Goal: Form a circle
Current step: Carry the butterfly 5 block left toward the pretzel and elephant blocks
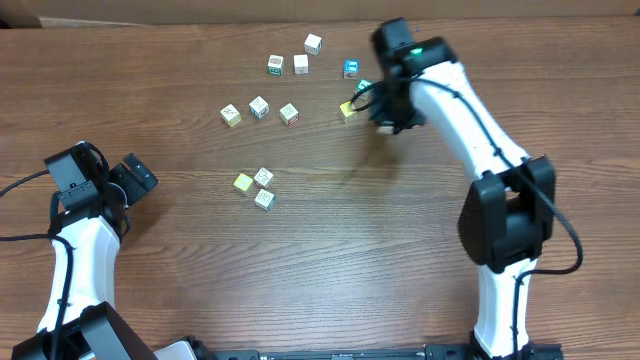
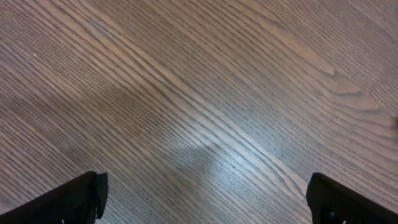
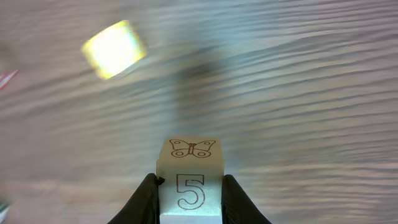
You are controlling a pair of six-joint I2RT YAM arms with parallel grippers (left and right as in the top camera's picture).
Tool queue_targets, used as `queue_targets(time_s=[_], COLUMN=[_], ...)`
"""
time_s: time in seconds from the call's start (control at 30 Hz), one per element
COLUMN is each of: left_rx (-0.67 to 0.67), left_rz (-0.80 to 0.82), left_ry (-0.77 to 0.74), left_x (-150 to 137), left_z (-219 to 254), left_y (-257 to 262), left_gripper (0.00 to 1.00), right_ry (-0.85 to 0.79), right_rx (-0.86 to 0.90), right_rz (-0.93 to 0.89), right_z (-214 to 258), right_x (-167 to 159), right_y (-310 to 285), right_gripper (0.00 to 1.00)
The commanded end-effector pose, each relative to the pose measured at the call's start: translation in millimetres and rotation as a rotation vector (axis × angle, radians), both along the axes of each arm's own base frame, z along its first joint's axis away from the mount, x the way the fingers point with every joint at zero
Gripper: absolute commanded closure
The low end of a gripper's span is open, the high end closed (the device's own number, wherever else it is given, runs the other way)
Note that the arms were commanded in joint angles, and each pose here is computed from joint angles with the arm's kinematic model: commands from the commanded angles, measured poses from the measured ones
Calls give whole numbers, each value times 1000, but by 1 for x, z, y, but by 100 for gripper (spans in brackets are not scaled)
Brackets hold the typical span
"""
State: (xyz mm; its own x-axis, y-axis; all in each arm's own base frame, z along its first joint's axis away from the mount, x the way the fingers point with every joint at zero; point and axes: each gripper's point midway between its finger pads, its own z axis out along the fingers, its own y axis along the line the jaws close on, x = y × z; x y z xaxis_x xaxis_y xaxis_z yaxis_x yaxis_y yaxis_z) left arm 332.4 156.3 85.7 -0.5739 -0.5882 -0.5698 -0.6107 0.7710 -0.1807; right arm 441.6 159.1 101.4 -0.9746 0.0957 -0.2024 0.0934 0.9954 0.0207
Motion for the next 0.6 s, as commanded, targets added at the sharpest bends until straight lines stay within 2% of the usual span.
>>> queue_targets(time_s=[0.0, 0.57], left_rx=[-1, -1], left_rz=[9, 9], left_ry=[-16, -16], left_x=[0, 0], left_z=[5, 5], left_y=[1, 1], left_gripper=[1, 0], right_ry=[-84, -158], right_rx=[37, 114], right_rz=[121, 482], right_z=[36, 44], right_x=[-14, -102], right_y=[53, 209], right_gripper=[79, 80])
